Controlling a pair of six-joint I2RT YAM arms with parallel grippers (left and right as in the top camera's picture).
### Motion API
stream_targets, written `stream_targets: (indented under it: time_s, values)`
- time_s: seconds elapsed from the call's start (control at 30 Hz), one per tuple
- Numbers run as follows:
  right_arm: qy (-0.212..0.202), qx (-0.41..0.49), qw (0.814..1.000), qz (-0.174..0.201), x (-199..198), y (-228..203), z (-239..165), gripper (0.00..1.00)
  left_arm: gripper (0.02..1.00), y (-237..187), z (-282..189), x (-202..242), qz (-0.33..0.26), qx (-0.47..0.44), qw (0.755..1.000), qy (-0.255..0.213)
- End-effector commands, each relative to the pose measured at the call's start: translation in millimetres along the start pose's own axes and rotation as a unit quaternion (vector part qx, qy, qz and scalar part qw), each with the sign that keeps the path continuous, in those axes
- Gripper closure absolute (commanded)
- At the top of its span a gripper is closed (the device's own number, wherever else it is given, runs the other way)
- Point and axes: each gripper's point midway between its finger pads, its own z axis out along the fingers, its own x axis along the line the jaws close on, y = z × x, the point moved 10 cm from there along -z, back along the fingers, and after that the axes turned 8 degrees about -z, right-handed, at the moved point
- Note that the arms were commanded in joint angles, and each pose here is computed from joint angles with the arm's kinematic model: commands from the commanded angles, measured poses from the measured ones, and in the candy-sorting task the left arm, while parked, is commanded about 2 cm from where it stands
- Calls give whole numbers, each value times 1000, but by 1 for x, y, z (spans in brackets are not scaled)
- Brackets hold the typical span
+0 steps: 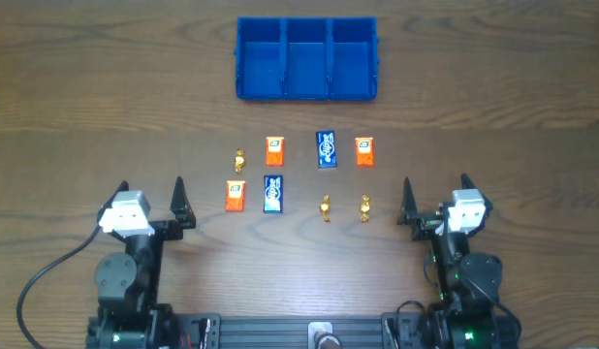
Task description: Sort Candies Into Trays
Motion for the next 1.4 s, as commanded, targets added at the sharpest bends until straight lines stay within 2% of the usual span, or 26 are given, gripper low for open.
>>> stream_targets:
  time_s: [0.03, 0.73, 0.77, 0.83, 0.93, 1.03, 1.13, 1.2, 1.27, 1.4]
  values:
    - [2, 0, 1000, -7, 0, -1, 0, 3, 20, -13, 2, 4, 7, 25, 1000, 11]
    - [2, 0, 1000, -7, 0, -1, 0, 3, 20, -12, 1, 4, 7, 23, 1000, 10]
    - [2, 0, 1000, -7, 0, -1, 0, 3, 20, -12, 1, 2, 5, 23, 1000, 4]
    - [2, 0, 1000, -7, 0, -1, 0, 3, 23, 2, -3, -4, -34, 16, 999, -7]
    - [2, 0, 1000, -7, 0, -1, 0, 3, 25, 54, -17, -29, -47, 79, 993, -67]
    - [2, 0, 1000, -7, 0, -1, 0, 3, 23, 95, -9, -49, -57, 203, 975, -75]
    - [2, 0, 1000, -7, 0, -1, 0, 3, 36, 100, 21, -59, -66, 354, 932, -42]
    - [2, 0, 1000, -7, 0, -1, 0, 3, 20, 80, 42, -65, -59, 420, 905, -26]
    - [2, 0, 1000, -7, 0, -1, 0, 3, 25, 51, 61, -71, -52, 475, 878, 23]
    - [2, 0, 1000, -7, 0, -1, 0, 3, 29, -6, 88, -100, 12, 528, 847, 62]
